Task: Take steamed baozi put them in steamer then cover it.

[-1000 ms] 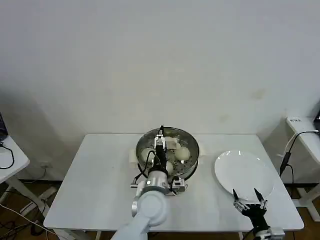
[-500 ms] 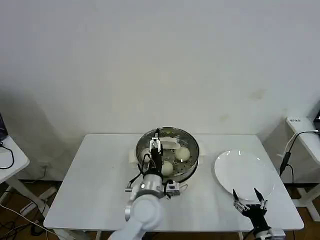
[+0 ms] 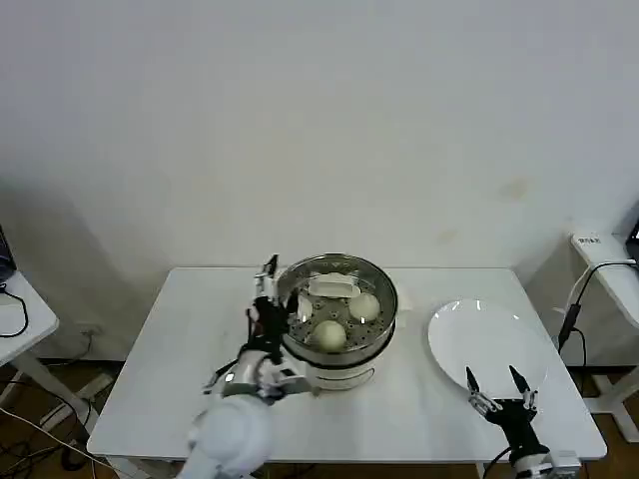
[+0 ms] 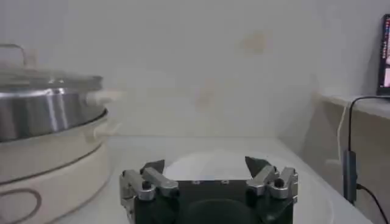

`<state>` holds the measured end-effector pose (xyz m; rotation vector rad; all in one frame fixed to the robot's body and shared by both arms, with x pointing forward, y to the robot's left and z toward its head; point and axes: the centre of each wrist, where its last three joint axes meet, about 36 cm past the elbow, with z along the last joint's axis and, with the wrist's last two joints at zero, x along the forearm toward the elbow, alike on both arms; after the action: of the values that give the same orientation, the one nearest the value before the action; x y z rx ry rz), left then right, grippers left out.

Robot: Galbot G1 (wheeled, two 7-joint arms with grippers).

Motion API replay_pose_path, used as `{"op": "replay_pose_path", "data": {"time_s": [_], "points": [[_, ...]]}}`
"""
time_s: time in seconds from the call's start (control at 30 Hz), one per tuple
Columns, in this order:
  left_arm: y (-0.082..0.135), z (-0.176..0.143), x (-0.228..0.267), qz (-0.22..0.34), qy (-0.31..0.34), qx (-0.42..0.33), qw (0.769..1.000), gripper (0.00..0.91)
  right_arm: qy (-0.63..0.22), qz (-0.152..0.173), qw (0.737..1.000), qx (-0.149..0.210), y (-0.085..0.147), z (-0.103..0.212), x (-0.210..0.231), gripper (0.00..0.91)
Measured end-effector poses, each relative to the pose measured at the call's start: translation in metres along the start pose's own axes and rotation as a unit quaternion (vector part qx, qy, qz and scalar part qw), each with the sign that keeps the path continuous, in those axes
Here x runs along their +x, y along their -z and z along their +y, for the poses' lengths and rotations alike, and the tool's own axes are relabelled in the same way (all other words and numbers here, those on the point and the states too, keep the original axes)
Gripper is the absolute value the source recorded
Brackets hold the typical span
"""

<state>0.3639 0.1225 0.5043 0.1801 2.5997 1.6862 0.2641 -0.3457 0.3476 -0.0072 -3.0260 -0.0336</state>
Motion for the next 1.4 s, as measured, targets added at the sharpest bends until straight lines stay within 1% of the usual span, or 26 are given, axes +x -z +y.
{"op": "replay_pose_path", "data": {"time_s": [0.13,0.27,0.43,0.6,0.9,1.1,1.4], "points": [[-0.021,0.014,0.012,0.007,-0.010,0.074,0.997,0.907,-0.002,-0.001,1.000,-0.005,0.010,-0.004,0.000,0.907],[-0.053,0.016,0.023,0.024,-0.027,0.147,0.988,0.907,0.001,0.005,1.000,-0.002,0.021,-0.011,0.003,0.907],[-0.088,-0.002,0.040,0.046,-0.054,0.227,0.971,0.907,0.007,0.015,1.000,0.003,0.026,-0.016,0.004,0.907],[-0.112,-0.025,0.060,0.073,-0.077,0.286,0.952,0.907,0.014,0.025,1.000,0.002,0.026,-0.014,0.003,0.907],[-0.132,-0.040,0.089,0.105,-0.090,0.351,0.926,0.907,0.023,0.038,0.999,0.008,0.027,-0.010,0.003,0.907],[-0.135,-0.045,0.101,0.113,-0.095,0.372,0.916,0.907,0.022,0.051,0.998,0.011,0.026,-0.008,0.001,0.907],[-0.141,-0.044,0.111,0.125,-0.085,0.390,0.908,0.907,0.022,0.063,0.998,0.013,0.024,-0.007,0.005,0.907]]}}
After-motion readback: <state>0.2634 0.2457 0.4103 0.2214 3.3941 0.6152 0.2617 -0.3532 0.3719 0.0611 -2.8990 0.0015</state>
